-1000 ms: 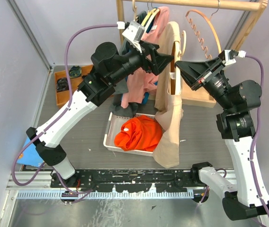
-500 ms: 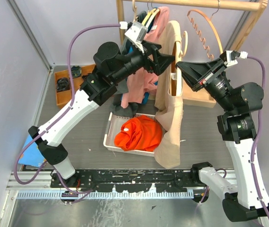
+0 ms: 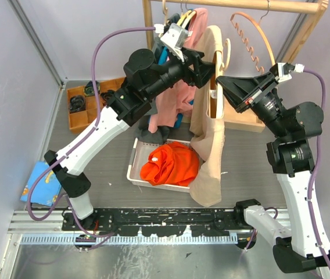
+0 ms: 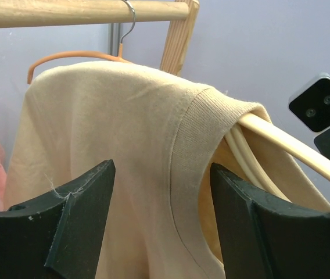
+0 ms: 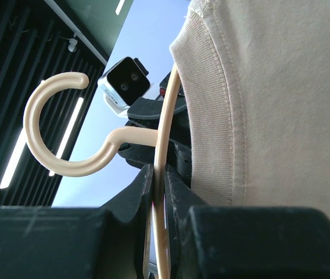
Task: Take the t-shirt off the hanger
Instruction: Pick up the hanger from the clothesline.
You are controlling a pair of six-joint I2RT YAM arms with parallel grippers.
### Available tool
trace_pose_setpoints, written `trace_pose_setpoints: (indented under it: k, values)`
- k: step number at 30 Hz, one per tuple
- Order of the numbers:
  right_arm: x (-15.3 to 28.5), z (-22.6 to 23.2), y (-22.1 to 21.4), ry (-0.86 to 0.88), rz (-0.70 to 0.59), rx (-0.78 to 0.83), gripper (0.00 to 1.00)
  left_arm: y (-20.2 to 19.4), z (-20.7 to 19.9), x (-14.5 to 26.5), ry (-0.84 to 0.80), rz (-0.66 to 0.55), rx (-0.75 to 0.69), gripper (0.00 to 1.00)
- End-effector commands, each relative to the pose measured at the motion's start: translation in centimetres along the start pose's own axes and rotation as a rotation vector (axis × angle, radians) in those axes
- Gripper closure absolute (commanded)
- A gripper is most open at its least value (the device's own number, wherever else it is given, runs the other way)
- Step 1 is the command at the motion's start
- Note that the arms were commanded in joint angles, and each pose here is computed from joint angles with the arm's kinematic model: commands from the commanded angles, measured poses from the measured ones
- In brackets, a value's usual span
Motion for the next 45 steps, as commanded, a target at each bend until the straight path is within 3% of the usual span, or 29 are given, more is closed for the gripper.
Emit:
trace_pose_setpoints:
  k: [1, 11, 16, 18, 29, 41, 42, 43, 45]
  values:
    - [0.9, 2.6, -1.1, 0.117, 0.013, 0.059, 0.99, 1.6, 0.3, -0.1, 0.029, -0.051, -0.015, 0.30]
    - [0.9, 2.3, -0.9, 0.113, 0.002, 0.048, 1.00, 1.9, 0.2, -0.2, 0.029, -0.067, -0.010, 0.66]
    - [1.0, 2.3, -0.8, 0.117, -0.015, 0.045, 0.99, 2.1, 0.1, -0.1, 0.025, -0.070, -0.001, 0.98]
    - [0.9, 2.2, -0.6, 0.118, -0.030, 0.043, 0.99, 2.4, 0.0, 0.2, 0.012, -0.073, -0.001, 1.00]
    - [-0.5, 1.4, 1.3, 0.149, -0.095, 0.020, 0.99, 3.7, -3.2, 3.5, -0.137, -0.041, 0.017, 1.00]
    - [-1.7, 1.4, 2.1, 0.173, -0.096, 0.030, 0.99, 3.6, -3.9, 6.9, -0.135, 0.026, 0.017, 0.98]
    - [-1.6, 1.4, 2.1, 0.175, -0.098, 0.033, 0.99, 3.5, -3.8, 6.9, -0.126, 0.036, 0.019, 0.89]
    - [-1.7, 1.4, 2.1, 0.175, -0.101, 0.033, 0.99, 3.4, -3.6, 7.0, -0.109, 0.046, 0.022, 0.65]
    - [-1.6, 1.5, 2.2, 0.177, -0.109, 0.037, 0.99, 3.1, -3.3, 7.1, -0.081, 0.069, 0.032, 0.38]
Point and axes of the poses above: each gripper's point midway between its finger pads, its own x axis back along the fingers, its own z axis along the line the jaws close on, y = z × x, the point moved 6 cm from there along x, back along the fingers, and after that the axes turned 15 degrees about -x, right-handed, at the moved point
